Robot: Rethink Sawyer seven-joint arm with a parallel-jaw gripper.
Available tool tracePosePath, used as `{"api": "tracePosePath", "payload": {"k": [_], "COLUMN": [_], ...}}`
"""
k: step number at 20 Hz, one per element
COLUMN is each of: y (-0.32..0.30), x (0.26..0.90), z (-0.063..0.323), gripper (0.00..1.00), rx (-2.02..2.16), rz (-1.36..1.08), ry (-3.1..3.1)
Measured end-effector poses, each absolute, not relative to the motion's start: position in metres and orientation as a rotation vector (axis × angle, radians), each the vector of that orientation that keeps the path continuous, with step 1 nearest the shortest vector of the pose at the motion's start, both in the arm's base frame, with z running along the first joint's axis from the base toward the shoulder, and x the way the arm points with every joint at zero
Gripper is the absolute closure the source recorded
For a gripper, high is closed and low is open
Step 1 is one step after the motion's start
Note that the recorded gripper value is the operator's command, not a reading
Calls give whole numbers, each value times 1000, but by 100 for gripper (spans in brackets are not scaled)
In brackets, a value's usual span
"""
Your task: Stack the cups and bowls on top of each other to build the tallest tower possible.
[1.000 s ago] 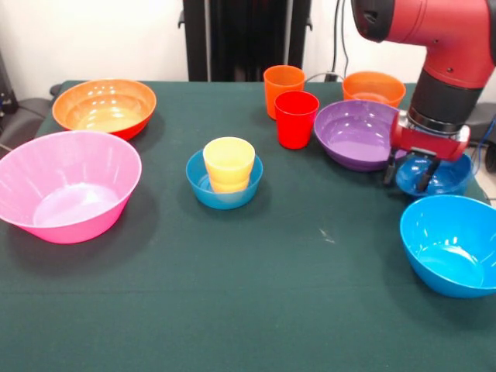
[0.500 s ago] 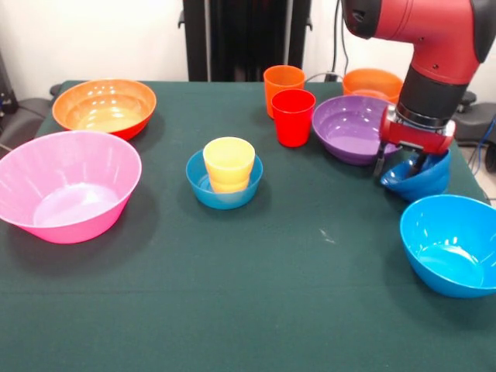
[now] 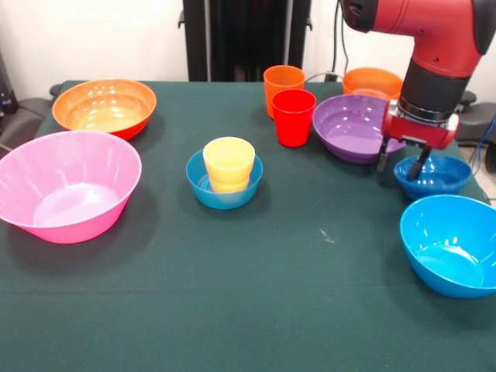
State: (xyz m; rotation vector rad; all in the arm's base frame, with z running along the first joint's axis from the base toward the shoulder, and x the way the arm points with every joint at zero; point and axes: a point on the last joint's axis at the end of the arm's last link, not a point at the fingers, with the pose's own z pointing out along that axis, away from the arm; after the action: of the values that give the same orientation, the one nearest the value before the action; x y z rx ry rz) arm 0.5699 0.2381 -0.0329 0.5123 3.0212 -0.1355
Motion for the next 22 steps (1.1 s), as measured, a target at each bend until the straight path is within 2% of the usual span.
{"api": "tracePosePath", "payload": {"k": [11, 22], "y": [250, 249], "x": [582, 570], "z": [-15, -30], "gripper": [0, 0], "rx": [512, 499], "rz": [-74, -108], "ry": [2999, 3023]}}
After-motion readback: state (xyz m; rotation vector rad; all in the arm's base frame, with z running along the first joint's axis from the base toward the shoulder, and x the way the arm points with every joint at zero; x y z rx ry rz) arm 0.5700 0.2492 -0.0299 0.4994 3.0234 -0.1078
